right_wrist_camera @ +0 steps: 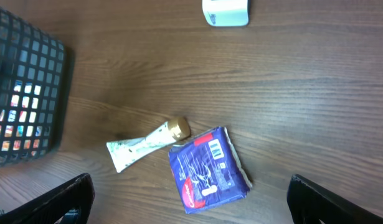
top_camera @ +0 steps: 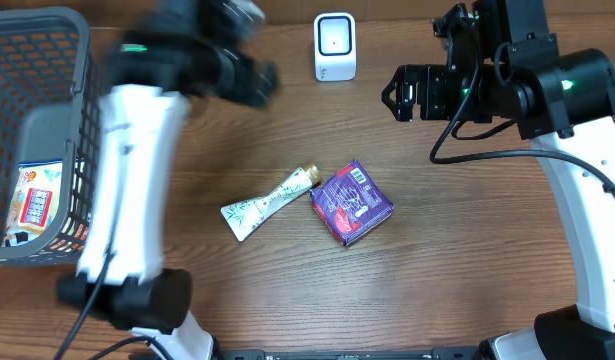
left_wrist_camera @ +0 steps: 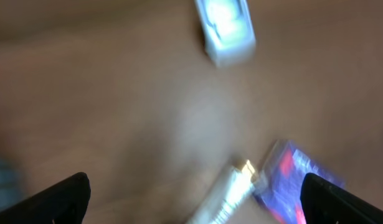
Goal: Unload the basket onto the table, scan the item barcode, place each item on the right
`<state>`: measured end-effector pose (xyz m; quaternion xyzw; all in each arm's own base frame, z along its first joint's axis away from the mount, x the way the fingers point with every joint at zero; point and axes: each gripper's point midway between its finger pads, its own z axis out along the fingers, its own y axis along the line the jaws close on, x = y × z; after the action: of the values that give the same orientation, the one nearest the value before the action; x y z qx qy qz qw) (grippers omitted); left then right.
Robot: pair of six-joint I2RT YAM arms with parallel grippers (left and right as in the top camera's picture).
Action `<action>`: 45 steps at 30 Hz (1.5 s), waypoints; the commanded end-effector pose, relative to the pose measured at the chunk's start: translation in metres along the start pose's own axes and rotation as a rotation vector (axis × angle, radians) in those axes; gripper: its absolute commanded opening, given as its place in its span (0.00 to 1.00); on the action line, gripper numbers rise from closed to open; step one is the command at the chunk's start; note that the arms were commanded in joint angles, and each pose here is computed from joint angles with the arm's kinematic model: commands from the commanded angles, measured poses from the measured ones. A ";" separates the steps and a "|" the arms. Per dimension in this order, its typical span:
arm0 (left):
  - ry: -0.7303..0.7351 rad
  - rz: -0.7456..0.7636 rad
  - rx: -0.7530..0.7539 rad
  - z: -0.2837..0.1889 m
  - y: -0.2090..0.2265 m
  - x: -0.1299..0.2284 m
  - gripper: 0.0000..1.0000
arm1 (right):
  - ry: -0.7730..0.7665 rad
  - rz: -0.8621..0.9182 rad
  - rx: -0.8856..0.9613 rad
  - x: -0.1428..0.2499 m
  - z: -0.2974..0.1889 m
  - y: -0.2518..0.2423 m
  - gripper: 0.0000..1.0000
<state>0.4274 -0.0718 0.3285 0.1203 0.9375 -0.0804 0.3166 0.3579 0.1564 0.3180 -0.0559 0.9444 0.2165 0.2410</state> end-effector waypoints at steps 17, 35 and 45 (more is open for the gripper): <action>-0.222 -0.975 -0.588 -0.173 0.319 0.115 1.00 | 0.013 -0.029 -0.003 0.003 -0.002 0.002 1.00; 0.292 -0.436 -0.389 -0.069 0.336 0.197 1.00 | -0.074 -0.087 0.044 -0.020 0.001 -0.005 1.00; 0.310 -0.441 -0.426 -0.044 0.360 0.220 1.00 | 0.003 -0.055 0.032 -0.014 0.026 -0.009 1.00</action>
<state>0.3416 0.3117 0.2167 -0.1410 0.9713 0.0620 0.1815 0.3802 0.1546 0.3013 -0.0745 0.9474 0.1872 0.2486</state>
